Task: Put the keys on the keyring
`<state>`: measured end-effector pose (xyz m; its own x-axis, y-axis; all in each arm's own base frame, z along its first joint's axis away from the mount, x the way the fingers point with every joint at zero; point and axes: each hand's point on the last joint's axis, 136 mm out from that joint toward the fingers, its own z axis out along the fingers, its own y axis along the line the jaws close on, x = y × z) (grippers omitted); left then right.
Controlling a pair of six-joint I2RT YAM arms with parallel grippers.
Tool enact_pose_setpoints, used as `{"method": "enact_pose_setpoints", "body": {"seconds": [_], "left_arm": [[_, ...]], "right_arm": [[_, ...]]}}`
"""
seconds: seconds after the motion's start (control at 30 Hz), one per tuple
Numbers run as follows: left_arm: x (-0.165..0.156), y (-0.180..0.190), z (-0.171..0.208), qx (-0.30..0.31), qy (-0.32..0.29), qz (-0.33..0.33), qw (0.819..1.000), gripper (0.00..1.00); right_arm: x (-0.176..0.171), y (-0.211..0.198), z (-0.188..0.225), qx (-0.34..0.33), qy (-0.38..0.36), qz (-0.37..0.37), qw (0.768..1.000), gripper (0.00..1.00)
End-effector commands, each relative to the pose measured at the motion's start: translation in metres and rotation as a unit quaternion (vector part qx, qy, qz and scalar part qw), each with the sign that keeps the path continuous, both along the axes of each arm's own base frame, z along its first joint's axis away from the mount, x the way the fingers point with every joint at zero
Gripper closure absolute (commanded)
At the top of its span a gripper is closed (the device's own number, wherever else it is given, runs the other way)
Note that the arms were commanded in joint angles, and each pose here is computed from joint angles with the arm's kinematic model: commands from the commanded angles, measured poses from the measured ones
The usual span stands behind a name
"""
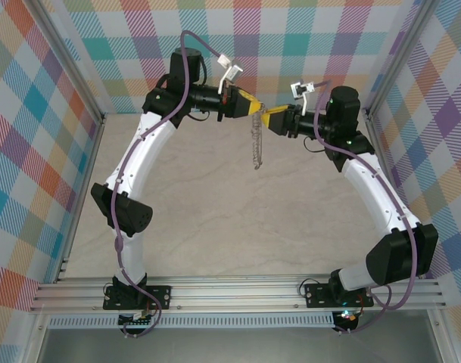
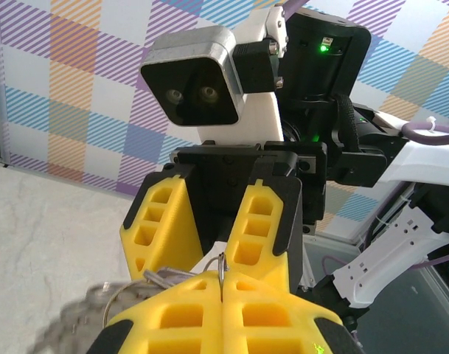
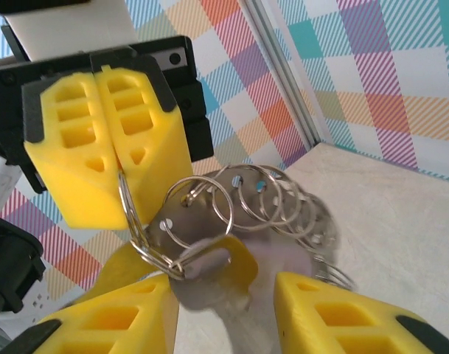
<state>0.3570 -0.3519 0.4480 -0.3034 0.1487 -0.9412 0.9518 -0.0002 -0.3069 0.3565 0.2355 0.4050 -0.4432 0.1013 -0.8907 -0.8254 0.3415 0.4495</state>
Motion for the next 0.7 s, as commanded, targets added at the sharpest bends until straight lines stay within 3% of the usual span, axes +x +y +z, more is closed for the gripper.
{"method": "enact_pose_setpoints", "body": {"seconds": [0.0,0.07,0.2,0.3,0.43,0.67], "left_arm": [[-0.018,0.003,0.030,-0.025,-0.034,-0.015,0.999,1.00],[-0.018,0.004,0.031,-0.025,-0.035,-0.013,0.999,1.00],[-0.015,0.003,0.032,-0.024,-0.034,-0.002,0.999,1.00],[-0.008,0.003,0.033,-0.023,-0.028,0.018,0.999,1.00],[0.003,0.003,0.036,-0.025,-0.018,0.053,0.998,1.00],[0.013,0.000,0.042,-0.039,-0.004,0.102,0.994,1.00]], "right_arm": [[-0.003,-0.002,0.018,0.012,-0.029,-0.007,0.999,0.59],[-0.004,-0.001,0.021,0.014,-0.031,-0.004,0.999,0.62],[-0.008,0.001,0.022,0.015,-0.032,0.004,0.999,0.83],[-0.011,0.002,0.020,0.013,-0.031,0.001,0.999,0.93],[-0.013,0.002,0.014,0.009,-0.031,-0.019,0.999,1.00],[-0.014,0.008,0.006,-0.003,-0.041,-0.070,0.997,1.00]]}}
